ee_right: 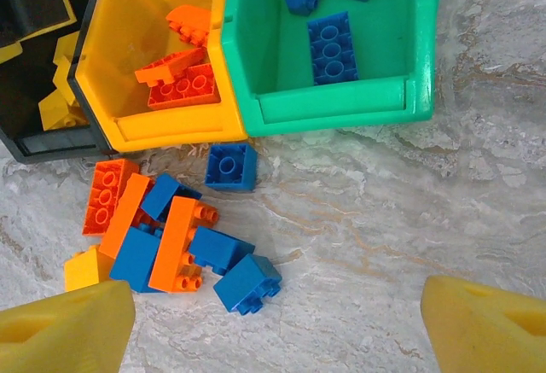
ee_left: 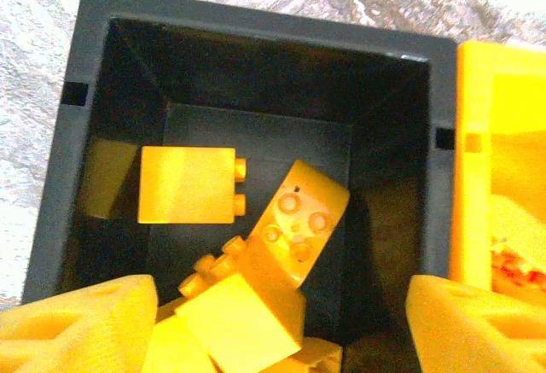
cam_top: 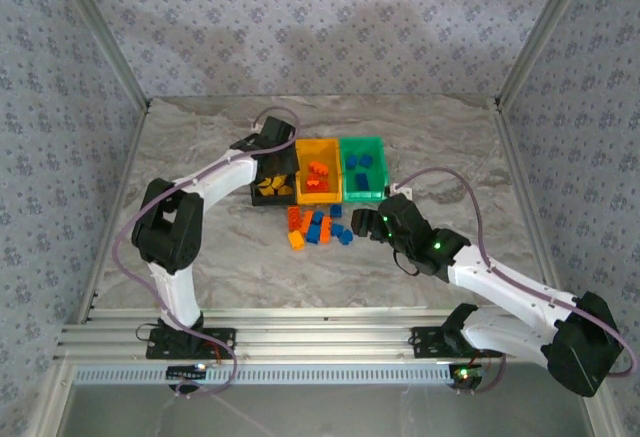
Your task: Sort the legos into containers by color
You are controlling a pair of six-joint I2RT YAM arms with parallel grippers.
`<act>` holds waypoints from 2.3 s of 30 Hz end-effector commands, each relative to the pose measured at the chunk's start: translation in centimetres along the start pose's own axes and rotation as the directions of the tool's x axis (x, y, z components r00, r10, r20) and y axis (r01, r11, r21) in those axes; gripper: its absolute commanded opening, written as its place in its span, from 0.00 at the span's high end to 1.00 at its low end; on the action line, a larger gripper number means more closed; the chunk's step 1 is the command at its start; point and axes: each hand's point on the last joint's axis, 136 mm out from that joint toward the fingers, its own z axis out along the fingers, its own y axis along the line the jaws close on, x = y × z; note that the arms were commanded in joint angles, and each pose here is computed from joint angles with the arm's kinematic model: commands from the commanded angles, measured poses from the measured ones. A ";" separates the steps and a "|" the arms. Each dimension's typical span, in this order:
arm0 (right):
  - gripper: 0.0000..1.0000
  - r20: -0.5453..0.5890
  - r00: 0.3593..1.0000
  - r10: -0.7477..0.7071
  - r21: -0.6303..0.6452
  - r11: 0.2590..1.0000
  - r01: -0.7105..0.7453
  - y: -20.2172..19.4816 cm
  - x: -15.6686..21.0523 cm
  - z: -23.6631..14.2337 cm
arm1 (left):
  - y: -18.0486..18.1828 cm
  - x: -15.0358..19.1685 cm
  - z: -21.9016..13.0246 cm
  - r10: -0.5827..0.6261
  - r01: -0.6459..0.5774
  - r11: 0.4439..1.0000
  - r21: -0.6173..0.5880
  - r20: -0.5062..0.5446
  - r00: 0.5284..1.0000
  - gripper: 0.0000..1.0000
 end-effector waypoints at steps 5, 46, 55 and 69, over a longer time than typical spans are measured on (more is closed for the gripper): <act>0.11 -0.045 0.998 -0.037 -0.080 0.996 0.033 1.8 0.7 0.6 | -3.2 -1.5 -10.1 -0.045 0.014 0.968 0.250 0.119 0.992 0.13; 0.48 -0.374 0.834 -0.406 -0.071 0.909 0.411 14.4 11.1 12.0 | 13.2 15.8 -15.1 -0.217 0.197 0.965 0.174 0.107 0.970 0.00; 0.53 -0.423 0.809 -0.409 -0.010 0.894 0.447 13.6 12.2 13.1 | 13.2 15.8 -14.9 -0.231 0.210 0.961 0.179 0.102 0.968 0.00; 0.68 -0.252 0.863 -0.438 -0.084 0.898 0.432 17.0 7.8 10.5 | 13.3 16.2 -14.4 -0.240 0.222 0.960 0.173 0.088 0.967 0.00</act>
